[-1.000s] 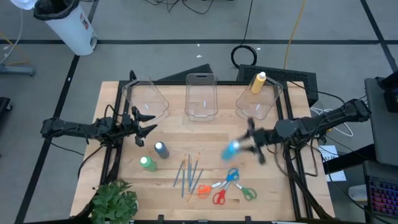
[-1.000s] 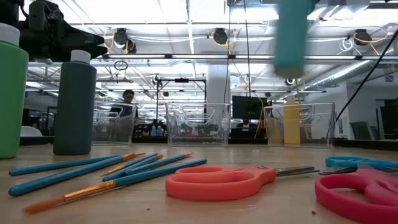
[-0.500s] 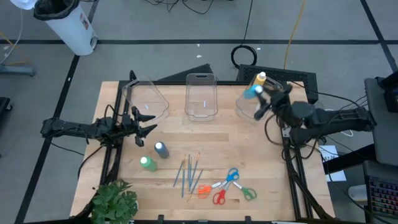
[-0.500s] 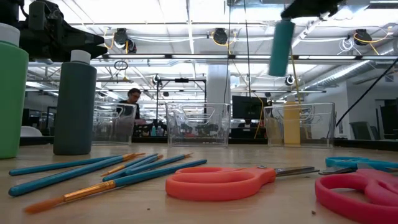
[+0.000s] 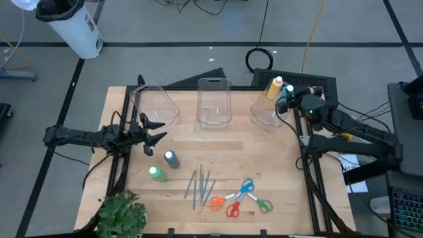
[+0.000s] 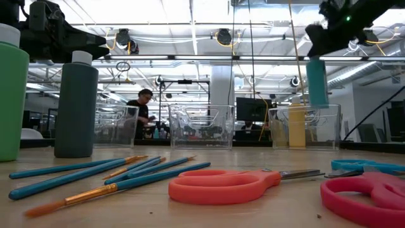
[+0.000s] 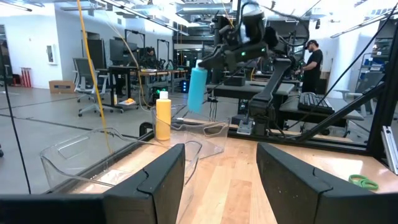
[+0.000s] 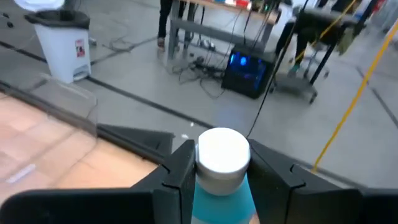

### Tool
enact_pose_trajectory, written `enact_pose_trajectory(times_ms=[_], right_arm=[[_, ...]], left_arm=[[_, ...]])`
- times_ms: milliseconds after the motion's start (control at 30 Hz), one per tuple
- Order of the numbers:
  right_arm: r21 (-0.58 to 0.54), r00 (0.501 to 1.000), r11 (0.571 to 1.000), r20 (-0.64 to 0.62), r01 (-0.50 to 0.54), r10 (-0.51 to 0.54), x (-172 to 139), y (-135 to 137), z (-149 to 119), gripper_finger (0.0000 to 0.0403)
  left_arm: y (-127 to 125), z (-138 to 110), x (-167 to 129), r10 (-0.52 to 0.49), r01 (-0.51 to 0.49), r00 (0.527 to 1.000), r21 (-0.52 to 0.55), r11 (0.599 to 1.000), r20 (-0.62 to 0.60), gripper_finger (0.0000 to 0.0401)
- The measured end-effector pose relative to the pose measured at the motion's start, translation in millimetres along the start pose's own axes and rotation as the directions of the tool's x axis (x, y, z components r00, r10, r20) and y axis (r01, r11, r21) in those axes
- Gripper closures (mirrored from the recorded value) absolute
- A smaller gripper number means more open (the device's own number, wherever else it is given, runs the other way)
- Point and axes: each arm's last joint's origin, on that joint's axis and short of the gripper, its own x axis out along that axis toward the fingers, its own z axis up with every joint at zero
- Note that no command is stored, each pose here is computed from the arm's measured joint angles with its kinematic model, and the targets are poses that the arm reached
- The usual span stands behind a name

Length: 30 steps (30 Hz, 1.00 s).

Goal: Pick & Place Paint Supplies
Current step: Put the light blue paint bottle into the right transparent bin

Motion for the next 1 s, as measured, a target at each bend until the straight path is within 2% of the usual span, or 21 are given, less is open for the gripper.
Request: enact_pose_trajectory(times_ms=[133,333,467,767,1000], right_arm=[[0.02,0.995,0.996,-0.046,0.088,-0.087,16,-6,-18,0.03],[0.103,0.996,0.991,-0.032,0.088,-0.085,38,-14,-36,0.03],[0.107,0.987,0.982,-0.047,0.156,-0.152,48,-21,-50,0.03],[0.143,0.983,0.974,-0.062,0.179,-0.171,61,-32,-74,0.03],[0.158,0.982,0.969,-0.041,0.187,-0.183,65,-36,-81,0.03]], left_arm=[[0,0,0,0.0,0.0,1.0,0.0,1.0,0.0,0.0194],[0,0,0,0.0,0.0,1.0,0.0,1.0,0.0,0.0194],[0,0,0,0.0,0.0,1.0,0.0,1.0,0.0,0.0194],[0,0,0,0.0,0.0,1.0,0.0,1.0,0.0,0.0194],[0,0,0,0.0,0.0,1.0,0.0,1.0,0.0,0.0194]])
